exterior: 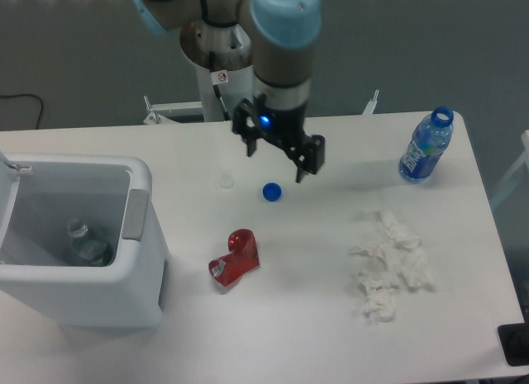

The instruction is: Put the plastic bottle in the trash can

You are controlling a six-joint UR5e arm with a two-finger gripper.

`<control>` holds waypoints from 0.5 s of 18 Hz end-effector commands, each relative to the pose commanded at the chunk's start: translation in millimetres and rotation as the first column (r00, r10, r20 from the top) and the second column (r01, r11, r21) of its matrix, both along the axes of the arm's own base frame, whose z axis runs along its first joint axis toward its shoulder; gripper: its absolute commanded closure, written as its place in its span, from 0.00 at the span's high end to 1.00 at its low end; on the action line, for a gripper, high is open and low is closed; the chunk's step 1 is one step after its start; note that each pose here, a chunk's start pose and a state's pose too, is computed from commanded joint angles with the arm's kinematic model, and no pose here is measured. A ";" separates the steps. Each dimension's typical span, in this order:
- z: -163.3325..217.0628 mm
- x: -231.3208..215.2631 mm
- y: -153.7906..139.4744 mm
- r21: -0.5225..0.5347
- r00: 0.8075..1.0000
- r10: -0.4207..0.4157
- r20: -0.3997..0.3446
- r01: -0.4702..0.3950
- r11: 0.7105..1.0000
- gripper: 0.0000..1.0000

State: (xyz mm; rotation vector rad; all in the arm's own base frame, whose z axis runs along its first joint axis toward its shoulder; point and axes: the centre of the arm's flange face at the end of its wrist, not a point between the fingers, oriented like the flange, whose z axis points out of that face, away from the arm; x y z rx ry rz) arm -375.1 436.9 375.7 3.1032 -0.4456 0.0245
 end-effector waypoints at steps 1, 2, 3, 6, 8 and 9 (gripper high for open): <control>1.7 -1.2 -0.1 -0.003 1.000 -0.002 -0.009 0.002 1.000 1.00; 2.6 -1.8 0.0 -0.003 1.000 -0.003 -0.014 0.003 1.000 1.00; 2.6 -1.8 0.0 -0.003 1.000 -0.005 -0.014 0.005 1.000 1.00; 2.2 -5.0 -0.7 0.001 1.000 0.000 -0.017 0.000 1.000 1.00; -2.6 -8.1 2.7 0.007 1.000 -0.002 -0.023 0.002 1.000 1.00; -2.4 -7.5 3.4 0.008 1.000 -0.003 -0.024 0.003 1.000 1.00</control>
